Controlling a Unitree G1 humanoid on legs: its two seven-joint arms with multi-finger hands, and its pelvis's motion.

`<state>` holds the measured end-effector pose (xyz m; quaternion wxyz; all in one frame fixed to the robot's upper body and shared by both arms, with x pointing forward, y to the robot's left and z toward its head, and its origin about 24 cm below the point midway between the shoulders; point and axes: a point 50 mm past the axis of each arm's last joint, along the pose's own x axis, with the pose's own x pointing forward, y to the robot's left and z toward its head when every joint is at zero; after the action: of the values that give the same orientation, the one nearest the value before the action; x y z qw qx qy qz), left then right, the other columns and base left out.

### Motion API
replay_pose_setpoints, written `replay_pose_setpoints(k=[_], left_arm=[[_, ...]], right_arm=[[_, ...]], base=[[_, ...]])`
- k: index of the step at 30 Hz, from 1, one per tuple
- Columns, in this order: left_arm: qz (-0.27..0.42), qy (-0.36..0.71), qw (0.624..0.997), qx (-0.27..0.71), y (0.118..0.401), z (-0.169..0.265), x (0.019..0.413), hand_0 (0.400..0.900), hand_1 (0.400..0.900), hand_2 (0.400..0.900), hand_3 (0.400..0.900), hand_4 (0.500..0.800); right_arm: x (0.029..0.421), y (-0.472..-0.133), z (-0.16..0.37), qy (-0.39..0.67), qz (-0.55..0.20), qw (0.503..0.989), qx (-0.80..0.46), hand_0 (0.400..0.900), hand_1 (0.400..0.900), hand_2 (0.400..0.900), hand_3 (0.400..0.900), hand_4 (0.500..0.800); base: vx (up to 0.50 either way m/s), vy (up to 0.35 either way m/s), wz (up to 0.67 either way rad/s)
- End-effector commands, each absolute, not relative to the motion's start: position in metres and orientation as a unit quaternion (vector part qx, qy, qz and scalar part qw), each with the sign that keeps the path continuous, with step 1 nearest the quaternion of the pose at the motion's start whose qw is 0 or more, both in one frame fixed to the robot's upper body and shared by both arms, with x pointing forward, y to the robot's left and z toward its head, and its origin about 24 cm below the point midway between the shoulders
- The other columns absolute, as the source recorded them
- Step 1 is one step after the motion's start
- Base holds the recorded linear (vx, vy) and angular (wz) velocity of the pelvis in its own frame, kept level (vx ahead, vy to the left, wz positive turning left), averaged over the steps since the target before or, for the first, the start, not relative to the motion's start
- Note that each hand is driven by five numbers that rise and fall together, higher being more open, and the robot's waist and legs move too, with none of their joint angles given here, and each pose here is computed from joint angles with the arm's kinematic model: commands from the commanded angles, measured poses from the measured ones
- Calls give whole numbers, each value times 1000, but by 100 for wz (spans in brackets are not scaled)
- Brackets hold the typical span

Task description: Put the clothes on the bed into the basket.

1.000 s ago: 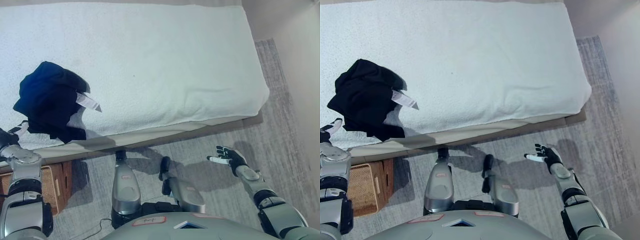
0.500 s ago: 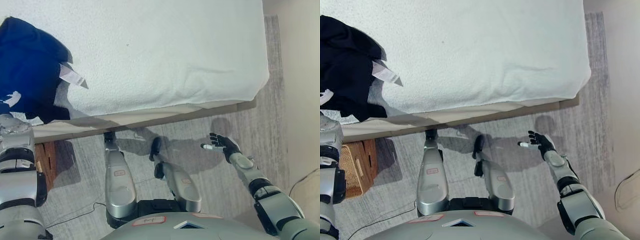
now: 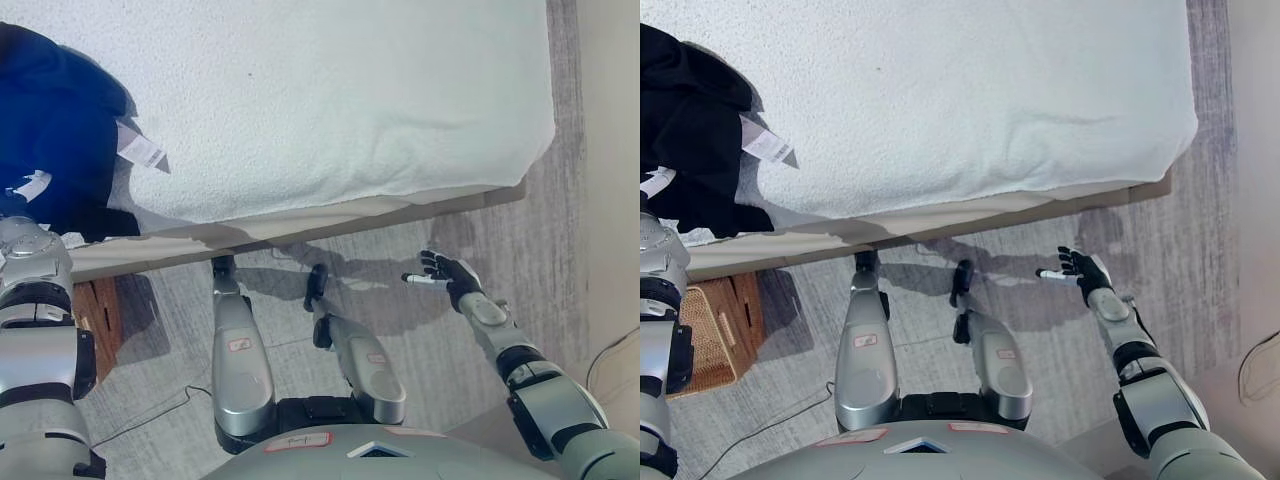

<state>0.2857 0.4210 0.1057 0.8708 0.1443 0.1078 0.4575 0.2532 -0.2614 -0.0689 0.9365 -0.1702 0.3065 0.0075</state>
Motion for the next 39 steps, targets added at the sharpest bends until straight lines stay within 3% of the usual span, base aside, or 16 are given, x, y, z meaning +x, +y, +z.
replay_pose_setpoints(k=[1, 14, 21, 28, 34, 39], left_arm=[[431, 113, 878, 173, 416, 108, 293, 400, 400, 400, 400, 500], [414, 135, 884, 170, 415, 84, 281, 400, 400, 400, 400, 500], [425, 179, 865, 198, 436, 75, 252, 400, 400, 400, 400, 500], [488, 234, 802, 252, 484, 87, 191, 400, 400, 400, 400, 500], [557, 279, 727, 287, 523, 113, 118, 400, 400, 400, 400, 500], [595, 301, 680, 307, 540, 139, 78, 400, 400, 400, 400, 500]], right_arm=[[251, -319, -38, 279, -68, 934, -214, 900, 900, 900, 900, 800], [233, -331, -49, 315, -80, 920, -221, 900, 900, 900, 900, 800], [216, -351, -50, 345, -105, 904, -228, 900, 900, 900, 900, 800], [218, -357, -43, 347, -94, 900, -245, 900, 900, 900, 900, 800], [216, -362, -39, 346, -75, 900, -255, 900, 900, 900, 900, 800], [215, -360, -40, 347, -59, 899, -259, 900, 900, 900, 900, 800]], base=[[0, 0, 0], [23, 9, 3], [90, 41, 12], [45, 17, 2], [4, -6, 1], [14, -20, 3]])
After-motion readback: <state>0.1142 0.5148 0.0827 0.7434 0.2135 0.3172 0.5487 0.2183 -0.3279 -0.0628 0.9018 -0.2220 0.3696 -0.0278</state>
